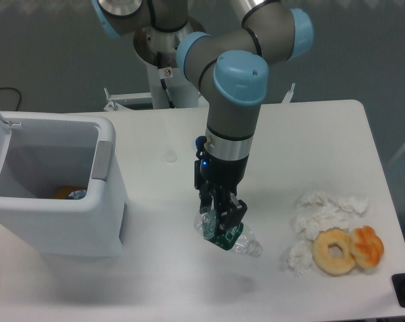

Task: Place the plastic bottle in the trash can
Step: 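Close the gripper on the clear green-labeled plastic bottle and lift it, then carry the held bottle up and over the white trash bin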

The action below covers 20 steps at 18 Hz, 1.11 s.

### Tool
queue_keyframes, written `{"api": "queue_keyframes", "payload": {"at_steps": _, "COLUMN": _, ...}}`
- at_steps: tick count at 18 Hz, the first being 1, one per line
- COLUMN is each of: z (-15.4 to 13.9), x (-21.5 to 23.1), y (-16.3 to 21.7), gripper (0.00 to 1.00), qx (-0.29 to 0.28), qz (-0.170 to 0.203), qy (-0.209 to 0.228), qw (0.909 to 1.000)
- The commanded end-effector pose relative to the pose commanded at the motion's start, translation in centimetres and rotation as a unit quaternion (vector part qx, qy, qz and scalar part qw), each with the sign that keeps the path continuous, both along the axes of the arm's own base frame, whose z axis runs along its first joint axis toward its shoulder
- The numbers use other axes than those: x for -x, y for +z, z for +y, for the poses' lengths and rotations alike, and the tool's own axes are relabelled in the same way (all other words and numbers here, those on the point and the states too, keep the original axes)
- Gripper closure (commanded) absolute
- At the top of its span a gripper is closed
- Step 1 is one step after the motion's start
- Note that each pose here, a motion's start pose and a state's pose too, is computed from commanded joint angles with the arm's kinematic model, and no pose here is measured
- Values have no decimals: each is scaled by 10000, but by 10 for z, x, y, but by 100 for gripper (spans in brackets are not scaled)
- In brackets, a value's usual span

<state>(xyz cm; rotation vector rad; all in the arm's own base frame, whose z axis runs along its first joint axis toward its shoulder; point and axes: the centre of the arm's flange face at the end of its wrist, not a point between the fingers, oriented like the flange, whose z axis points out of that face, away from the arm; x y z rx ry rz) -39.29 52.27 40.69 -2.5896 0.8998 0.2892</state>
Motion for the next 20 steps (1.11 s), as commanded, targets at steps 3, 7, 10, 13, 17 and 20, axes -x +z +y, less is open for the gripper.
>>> {"api": "queue_keyframes", "payload": {"at_steps": 3, "z": 1, "x": 0, "y": 0, "gripper": 38, "qx": -82, "qz": -117, "qy": 123, "qw": 9998}}
{"api": "queue_keyframes", "payload": {"at_steps": 7, "z": 3, "x": -1, "y": 6, "gripper": 38, "qx": -223, "qz": -244, "qy": 263, "qw": 9991}}
{"api": "queue_keyframes", "payload": {"at_steps": 10, "z": 3, "x": 0, "y": 19, "gripper": 38, "qx": -530, "qz": -507, "qy": 523, "qw": 9959}}
{"api": "queue_keyframes", "payload": {"at_steps": 13, "z": 1, "x": -3, "y": 37, "gripper": 38, "qx": -756, "qz": -671, "qy": 778, "qw": 9918}}
{"api": "queue_keyframes", "payload": {"at_steps": 17, "z": -4, "x": -3, "y": 60, "gripper": 38, "qx": -1084, "qz": -1023, "qy": 1241, "qw": 9810}}
{"api": "queue_keyframes", "payload": {"at_steps": 20, "z": -9, "x": -9, "y": 77, "gripper": 38, "qx": -1235, "qz": -1215, "qy": 1558, "qw": 9725}}
